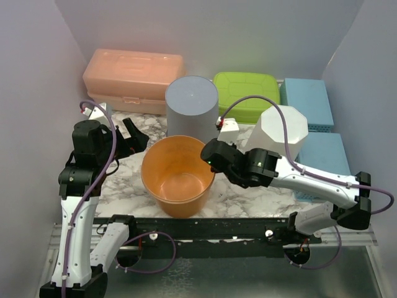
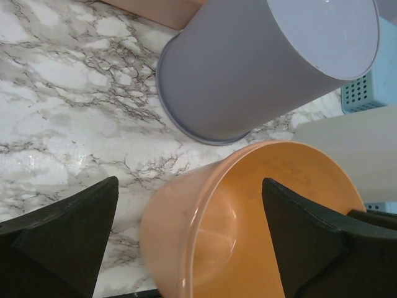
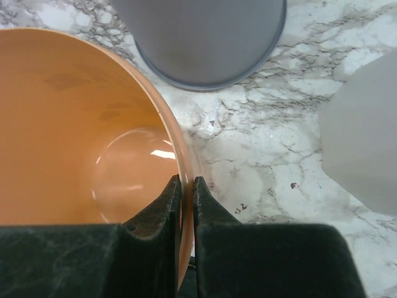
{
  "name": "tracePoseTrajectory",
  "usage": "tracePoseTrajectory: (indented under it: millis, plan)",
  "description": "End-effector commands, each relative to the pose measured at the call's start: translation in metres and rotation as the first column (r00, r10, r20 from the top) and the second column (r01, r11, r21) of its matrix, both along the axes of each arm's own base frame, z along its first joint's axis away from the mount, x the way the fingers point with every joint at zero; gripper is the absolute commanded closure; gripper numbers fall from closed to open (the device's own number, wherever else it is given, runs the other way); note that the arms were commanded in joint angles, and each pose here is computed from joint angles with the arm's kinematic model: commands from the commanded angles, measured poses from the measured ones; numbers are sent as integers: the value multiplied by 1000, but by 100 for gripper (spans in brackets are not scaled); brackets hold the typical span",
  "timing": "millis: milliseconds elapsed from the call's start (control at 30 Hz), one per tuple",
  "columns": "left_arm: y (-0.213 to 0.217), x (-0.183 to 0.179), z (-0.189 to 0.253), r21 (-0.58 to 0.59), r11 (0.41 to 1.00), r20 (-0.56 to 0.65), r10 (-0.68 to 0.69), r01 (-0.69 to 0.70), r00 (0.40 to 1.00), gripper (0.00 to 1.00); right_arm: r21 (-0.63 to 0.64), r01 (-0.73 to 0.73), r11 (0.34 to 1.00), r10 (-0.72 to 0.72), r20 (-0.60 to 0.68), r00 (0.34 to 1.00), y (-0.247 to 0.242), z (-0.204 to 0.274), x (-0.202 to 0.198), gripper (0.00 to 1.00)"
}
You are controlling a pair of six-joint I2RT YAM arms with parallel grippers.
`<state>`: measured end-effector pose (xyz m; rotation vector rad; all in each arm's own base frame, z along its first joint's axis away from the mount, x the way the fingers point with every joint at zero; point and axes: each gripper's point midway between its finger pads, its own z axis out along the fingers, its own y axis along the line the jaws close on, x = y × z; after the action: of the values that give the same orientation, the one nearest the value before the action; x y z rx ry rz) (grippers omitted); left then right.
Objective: Turn the large container upside down
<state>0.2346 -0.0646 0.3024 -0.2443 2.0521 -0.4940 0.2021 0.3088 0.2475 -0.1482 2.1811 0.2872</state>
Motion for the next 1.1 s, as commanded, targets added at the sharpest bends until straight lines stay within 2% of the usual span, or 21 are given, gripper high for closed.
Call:
tracePoseTrajectory:
  millis: [0,167,367,533,733,800,900,967,1067]
  plan:
    - [-12,-14,5,14,995,-1,-94,94,996,2,152,33,988,-34,7,999,-12,20,8,99]
    - [-40,-21,12,-54,965,36,-254,255,967,4,197,86,977,-89,4,996,-32,24,10,99]
    - [-47,-25,-12,-62,944,-29,-326,323,945,9,252,60,966,-56,-24,998,-26,18,4,98]
    - [-51,-33,-35,-63,927,-63,-372,369,926,15,229,67,971,-63,-27,998,-28,8,6,95]
    - [-52,-38,-44,-64,920,-74,-391,387,917,35,247,54,968,-49,-27,998,-23,12,7,90]
    - [-51,-37,-49,-59,923,-88,-384,380,919,46,264,42,964,-34,-34,999,-21,13,5,87]
    - [-48,-35,-55,-52,930,-109,-368,365,923,56,304,9,953,7,-54,998,-16,12,1,84]
    - [-45,-32,-57,-42,937,-115,-351,348,929,58,341,-11,940,37,-71,997,-12,10,-2,70]
    - [-42,-30,-57,-30,943,-114,-332,331,936,60,394,-20,919,67,-105,992,-12,7,-4,69]
